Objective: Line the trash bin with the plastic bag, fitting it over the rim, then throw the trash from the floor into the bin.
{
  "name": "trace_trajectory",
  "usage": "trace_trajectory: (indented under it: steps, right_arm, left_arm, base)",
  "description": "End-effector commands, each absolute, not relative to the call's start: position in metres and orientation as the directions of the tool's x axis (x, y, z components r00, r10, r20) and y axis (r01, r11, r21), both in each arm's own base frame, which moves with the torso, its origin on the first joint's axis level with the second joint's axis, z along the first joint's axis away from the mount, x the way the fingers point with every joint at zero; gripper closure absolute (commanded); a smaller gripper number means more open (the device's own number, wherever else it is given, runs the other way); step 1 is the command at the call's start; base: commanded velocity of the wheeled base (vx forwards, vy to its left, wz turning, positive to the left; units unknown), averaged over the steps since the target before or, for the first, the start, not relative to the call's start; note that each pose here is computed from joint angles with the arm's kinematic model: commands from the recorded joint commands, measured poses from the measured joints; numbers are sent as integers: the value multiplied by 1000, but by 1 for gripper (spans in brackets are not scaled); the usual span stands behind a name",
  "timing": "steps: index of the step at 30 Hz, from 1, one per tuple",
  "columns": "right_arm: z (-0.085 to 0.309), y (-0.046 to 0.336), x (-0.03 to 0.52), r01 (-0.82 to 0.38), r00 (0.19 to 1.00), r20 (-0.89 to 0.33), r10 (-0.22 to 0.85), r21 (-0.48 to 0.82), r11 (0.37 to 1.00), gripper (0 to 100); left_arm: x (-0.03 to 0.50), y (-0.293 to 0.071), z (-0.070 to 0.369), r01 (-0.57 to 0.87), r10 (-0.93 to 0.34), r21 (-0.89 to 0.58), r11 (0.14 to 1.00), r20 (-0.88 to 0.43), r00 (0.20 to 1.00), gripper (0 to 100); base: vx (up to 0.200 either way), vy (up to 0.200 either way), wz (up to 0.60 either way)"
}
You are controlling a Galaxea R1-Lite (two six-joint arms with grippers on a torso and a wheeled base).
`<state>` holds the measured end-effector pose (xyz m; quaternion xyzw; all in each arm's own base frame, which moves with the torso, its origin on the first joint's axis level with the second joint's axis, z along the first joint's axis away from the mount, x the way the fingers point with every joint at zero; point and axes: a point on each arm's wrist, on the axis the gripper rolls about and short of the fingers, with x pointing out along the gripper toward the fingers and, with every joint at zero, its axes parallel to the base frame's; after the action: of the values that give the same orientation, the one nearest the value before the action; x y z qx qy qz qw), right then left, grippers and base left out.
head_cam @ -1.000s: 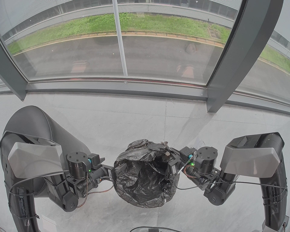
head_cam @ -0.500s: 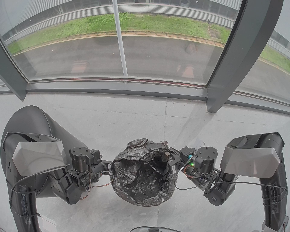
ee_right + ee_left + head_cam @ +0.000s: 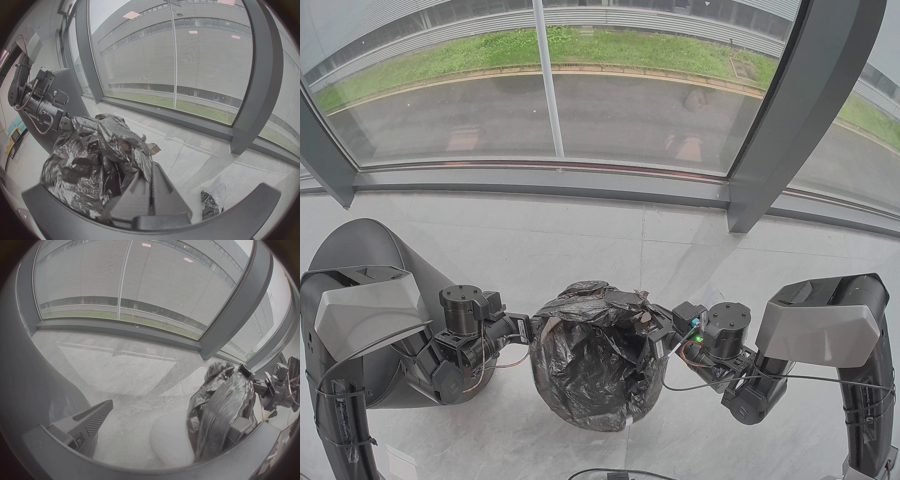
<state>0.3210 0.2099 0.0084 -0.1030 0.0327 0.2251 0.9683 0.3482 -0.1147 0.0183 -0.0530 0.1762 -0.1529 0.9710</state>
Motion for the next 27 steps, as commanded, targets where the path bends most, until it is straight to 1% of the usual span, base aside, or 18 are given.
trace_trajectory:
  steps: [1,7,20,25,26,27]
  right_arm:
    - [11,210,321,-441,898,-94,431,-183,879,100]
    - [11,210,321,-441,898,-94,431,-183,879,100]
    - [8,210,322,-441,897,-97,430,-181,879,100]
    - [9,210,322,-439,898,-94,429,-180,880,100]
    - [9,210,321,-438,899,-96,428,-181,881,0]
    - [9,210,321,-438,899,-96,428,-181,881,0]
  left_arm:
    - [345,-115,27,283,-320,-161,946,-308,896,0]
    - [338,-117,27,284,-330,-182,941,-319,888,0]
    - [341,-117,5,273,-325,-187,944,-365,872,0]
    - [341,-117,3,273,-325,-188,943,-370,870,0]
    - [340,-118,3,274,-327,-188,943,-370,870,0]
    - [340,-118,3,274,-327,-188,943,-370,870,0]
  base:
    - [0,0,0]
    - [0,0,0]
    - [0,0,0]
    - [0,0,0]
    - [0,0,0]
    - [0,0,0]
